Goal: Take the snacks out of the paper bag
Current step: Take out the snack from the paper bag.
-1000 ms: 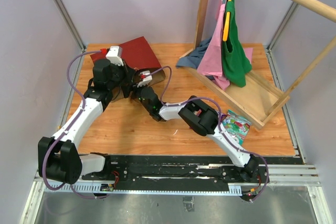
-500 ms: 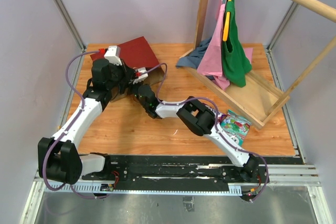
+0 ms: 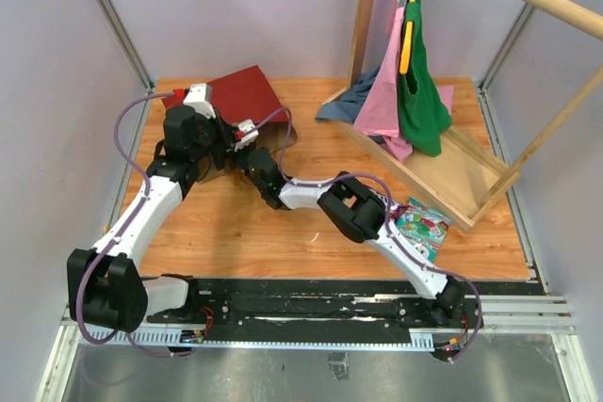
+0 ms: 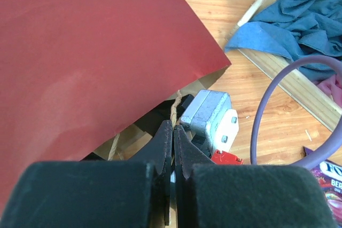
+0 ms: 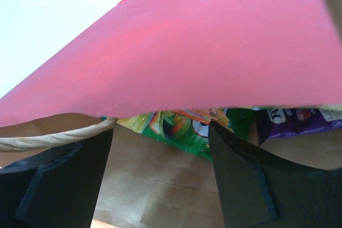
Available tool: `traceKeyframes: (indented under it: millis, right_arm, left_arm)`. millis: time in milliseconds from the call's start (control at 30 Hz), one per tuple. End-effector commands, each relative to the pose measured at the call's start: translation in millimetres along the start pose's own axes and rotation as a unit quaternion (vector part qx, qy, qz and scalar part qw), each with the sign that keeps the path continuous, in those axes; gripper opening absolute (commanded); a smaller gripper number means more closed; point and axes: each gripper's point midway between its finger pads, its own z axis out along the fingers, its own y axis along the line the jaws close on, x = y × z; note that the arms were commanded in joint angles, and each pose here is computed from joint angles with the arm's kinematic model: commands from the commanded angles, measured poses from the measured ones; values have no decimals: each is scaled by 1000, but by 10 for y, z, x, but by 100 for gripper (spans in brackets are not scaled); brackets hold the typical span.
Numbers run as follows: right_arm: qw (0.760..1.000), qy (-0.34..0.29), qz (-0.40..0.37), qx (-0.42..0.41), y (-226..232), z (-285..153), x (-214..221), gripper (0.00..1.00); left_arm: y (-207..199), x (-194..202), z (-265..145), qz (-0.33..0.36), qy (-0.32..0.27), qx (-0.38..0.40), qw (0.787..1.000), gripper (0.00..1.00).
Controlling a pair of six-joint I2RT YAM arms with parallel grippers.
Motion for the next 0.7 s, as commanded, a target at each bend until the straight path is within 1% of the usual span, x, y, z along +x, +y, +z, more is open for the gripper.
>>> traceKeyframes:
  millis: [0, 133, 200, 267, 367, 400, 500, 533, 567, 667]
  right_arm:
    - [990, -14, -97, -102, 526, 42, -182, 74]
    - [987, -21, -114, -112, 533, -8, -183, 73]
    - [991, -25, -86, -101, 471, -61, -214, 73]
    - [996, -30, -8, -81, 325, -123, -273, 72]
    - [990, -37, 125, -58, 123, -238, -318, 67]
    - [985, -41, 155, -57, 99, -262, -352, 66]
    - [976, -59, 206, -47, 49, -316, -458, 65]
    - [970, -64, 233, -34, -9, -324, -469, 65]
    - [956, -68, 284, -24, -62, -322, -477, 65]
    - [916, -83, 393, -15, -216, -279, -460, 62]
  left_arm:
    - [-194, -257, -39, -3, -31, 33, 999, 1]
    - [-198, -290, -56, -5, -35, 31, 999, 0]
    - [-198, -300, -64, -6, -37, 31, 999, 1]
    - [-207, -312, -75, -5, -39, 32, 999, 0]
    - [-211, -328, -90, -6, -44, 33, 998, 1]
    - [-219, -330, -95, -6, -44, 35, 998, 1]
    - [-227, -326, -94, -7, -43, 38, 998, 0]
    - [-231, -329, -95, -6, -44, 39, 998, 0]
    - [-231, -333, -99, -6, -45, 39, 998, 1]
    - [-228, -328, -106, -6, -45, 37, 998, 1]
